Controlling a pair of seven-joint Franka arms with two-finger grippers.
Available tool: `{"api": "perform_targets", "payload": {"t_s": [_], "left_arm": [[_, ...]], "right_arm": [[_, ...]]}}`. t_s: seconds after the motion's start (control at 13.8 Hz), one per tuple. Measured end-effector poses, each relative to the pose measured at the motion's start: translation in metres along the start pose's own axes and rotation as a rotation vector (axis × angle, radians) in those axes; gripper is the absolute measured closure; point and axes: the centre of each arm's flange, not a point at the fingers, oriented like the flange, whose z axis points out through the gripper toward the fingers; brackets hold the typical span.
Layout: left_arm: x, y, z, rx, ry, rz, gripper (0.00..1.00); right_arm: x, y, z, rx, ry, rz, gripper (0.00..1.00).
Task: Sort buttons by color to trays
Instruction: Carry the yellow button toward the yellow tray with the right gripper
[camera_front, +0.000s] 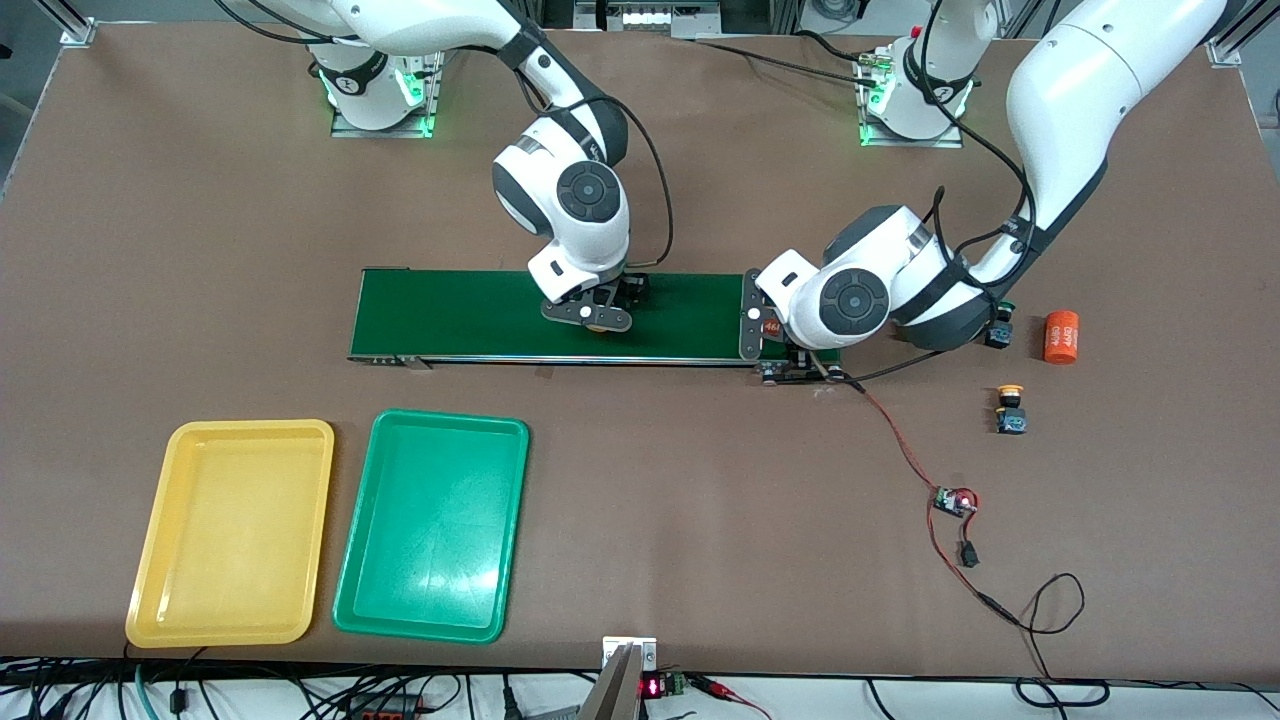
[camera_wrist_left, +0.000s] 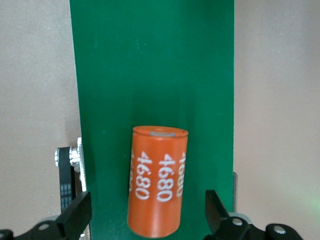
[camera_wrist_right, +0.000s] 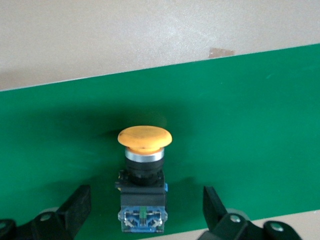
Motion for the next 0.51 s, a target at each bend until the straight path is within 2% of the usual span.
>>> {"api": "perform_targets", "payload": {"t_s": [0.07, 0.14, 0.22, 0.36, 0.43, 0.51], "left_arm": [[-0.002, -0.001, -0.002, 0.001, -0.002, -0.004, 0.00], [-0.004, 0.000, -0.007, 0.000, -0.010, -0.013, 0.00], [-0.008, 0.001, -0.019, 0.000, -0.026, -0.030, 0.00], [-0.019, 0.008, -0.062, 0.014, -0.063, -0.078, 0.00], [-0.029, 0.010, -0.088, 0.025, -0.081, -0.108, 0.00], [-0.043, 0.009, -0.112, 0.038, -0.093, -0.143, 0.00]], "right_arm": [[0.001, 0.001, 0.000, -0.001, 0.000, -0.004, 0.05], [0.002, 0.002, 0.000, -0.002, -0.001, -0.011, 0.15], [0.004, 0.003, 0.001, -0.006, -0.002, -0.017, 0.29], [0.010, 0.009, 0.001, -0.010, -0.006, -0.016, 0.51], [0.013, 0.011, 0.001, -0.011, -0.007, -0.012, 0.59], [0.015, 0.013, 0.001, -0.012, -0.008, -0.009, 0.59]]}}
